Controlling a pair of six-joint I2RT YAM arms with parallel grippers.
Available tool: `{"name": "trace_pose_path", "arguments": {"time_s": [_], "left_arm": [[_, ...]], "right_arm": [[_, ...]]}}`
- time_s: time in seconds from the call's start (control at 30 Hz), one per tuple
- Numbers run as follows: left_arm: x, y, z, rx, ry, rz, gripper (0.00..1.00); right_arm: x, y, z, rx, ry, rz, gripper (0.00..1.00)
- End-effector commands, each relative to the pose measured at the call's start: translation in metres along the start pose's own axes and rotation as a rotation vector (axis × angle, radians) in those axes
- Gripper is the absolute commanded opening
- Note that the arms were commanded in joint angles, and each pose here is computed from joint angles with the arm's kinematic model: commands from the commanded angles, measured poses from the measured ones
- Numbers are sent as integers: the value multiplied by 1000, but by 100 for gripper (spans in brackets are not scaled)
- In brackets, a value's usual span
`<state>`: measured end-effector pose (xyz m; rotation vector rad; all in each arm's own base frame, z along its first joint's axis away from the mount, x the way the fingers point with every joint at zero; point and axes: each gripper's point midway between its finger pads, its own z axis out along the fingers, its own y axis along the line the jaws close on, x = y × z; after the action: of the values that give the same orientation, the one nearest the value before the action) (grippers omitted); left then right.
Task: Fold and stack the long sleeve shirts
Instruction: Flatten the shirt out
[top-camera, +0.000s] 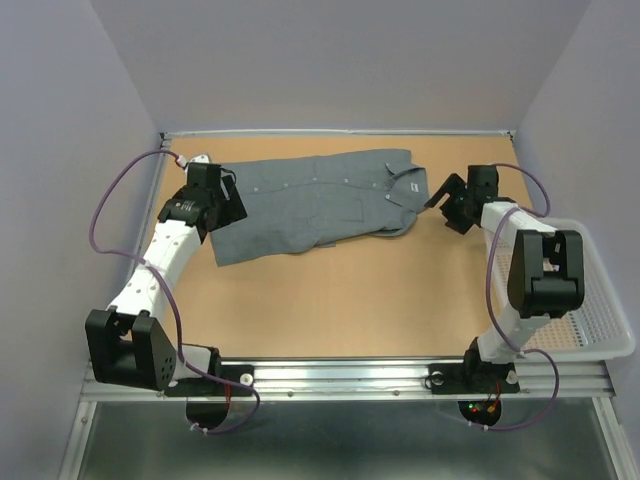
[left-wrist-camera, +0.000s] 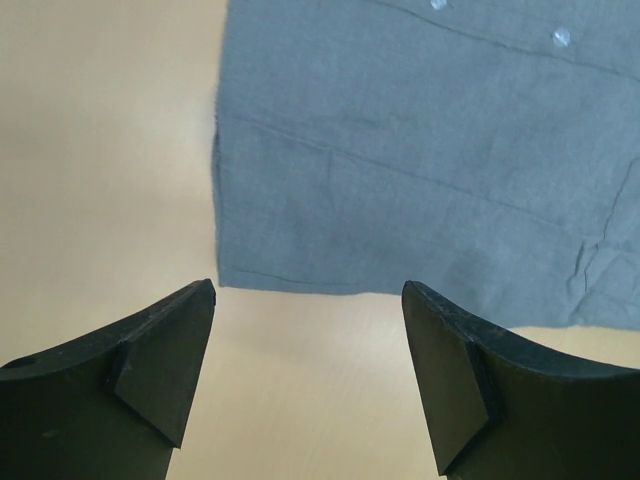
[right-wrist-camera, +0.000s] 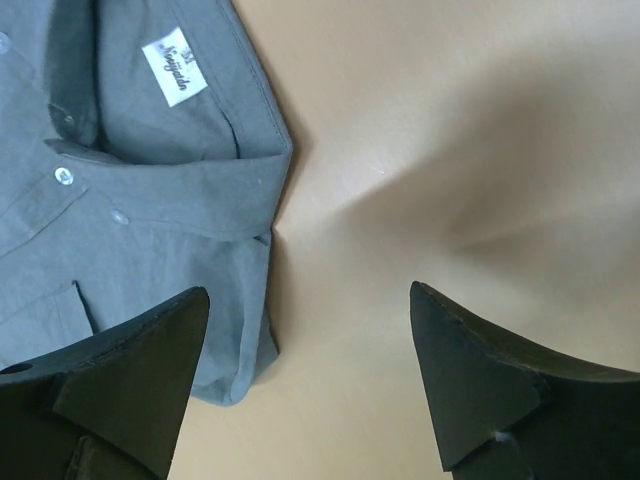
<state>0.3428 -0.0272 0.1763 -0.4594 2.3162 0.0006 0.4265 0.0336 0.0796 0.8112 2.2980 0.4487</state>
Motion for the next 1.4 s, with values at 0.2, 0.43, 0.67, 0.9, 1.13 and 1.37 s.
{"name": "trace_pose_path", "arguments": {"time_s": [0.2,0.43,0.67,0.9,1.13,1.37], "left_arm": [[17,-23,5,106,10,9,87],[24,-39,29,112,28,2,86],[38,-54,86,75,107,21,86],[79,-64,142,41,254,65,86],[79,-117,136,150,252,105,86],[82,-248,88,482,292,137,84]], "right_arm": [[-3,39,53,-158,42,64,86],[40,61,89,-187,128,19,80],[67,60,112,-171,184,12,61],[45,80,99,-229,127,-64,18],[-39,129,28,-320,-118,-156,0],[-153,202,-117,-394,-476,-338,1]]}}
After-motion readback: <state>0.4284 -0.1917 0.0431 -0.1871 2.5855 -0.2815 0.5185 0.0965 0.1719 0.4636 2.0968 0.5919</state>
